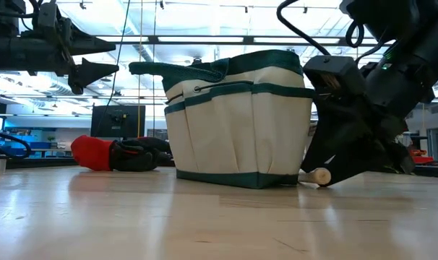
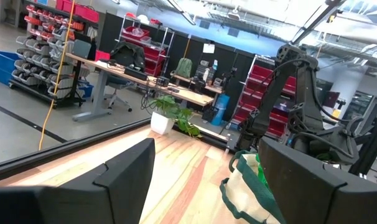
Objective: Pick & Place Garden tools in Gardening bag
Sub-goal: Put the light brown rake into the white bag
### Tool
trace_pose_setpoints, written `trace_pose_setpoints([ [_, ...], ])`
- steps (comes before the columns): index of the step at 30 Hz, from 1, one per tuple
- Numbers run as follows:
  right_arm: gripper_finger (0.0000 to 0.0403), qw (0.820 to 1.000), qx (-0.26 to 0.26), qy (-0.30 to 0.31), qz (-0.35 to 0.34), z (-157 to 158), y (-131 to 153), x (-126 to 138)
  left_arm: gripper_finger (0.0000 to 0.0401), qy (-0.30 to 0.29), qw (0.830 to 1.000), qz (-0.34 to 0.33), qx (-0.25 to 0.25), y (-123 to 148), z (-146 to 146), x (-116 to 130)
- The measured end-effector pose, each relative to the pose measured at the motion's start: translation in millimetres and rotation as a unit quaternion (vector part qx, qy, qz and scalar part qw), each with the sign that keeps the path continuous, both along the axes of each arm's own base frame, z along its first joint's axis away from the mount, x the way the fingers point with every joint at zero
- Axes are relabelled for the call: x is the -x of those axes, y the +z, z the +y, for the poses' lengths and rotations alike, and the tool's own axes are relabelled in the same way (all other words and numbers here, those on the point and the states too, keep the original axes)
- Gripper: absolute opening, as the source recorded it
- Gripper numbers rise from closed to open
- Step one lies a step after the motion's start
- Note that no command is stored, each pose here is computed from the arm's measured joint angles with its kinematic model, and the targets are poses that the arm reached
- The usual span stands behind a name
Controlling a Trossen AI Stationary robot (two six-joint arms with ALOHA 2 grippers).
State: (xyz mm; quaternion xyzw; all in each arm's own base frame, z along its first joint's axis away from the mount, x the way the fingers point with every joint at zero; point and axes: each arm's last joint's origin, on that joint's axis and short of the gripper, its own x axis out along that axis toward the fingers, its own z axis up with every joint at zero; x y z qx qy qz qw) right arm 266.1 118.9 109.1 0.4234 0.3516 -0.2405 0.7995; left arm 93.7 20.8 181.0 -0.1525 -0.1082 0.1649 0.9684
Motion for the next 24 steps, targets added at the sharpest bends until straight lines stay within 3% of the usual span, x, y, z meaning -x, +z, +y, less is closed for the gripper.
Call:
trace_pose_setpoints([
  [5, 0.0138, 1.000, -0.012, -0.013, 0.022, -1.2, -1.7, 3.2, 0.0291, 0.000, 1.000, 0.000, -0.001, 0.1, 0.0, 0.0],
  [15, 0.0037, 1.000, -0.012, -0.007, 0.028, -1.2, -2.8, 4.2, 0.0291, 0.000, 1.000, 0.001, -0.002, 0.1, 0.0, 0.0],
  [24, 0.0036, 1.000, -0.006, -0.005, 0.026, -4.5, -0.6, 3.4, 0.0291, 0.000, 1.000, 0.001, -0.002, 0.1, 0.0, 0.0],
])
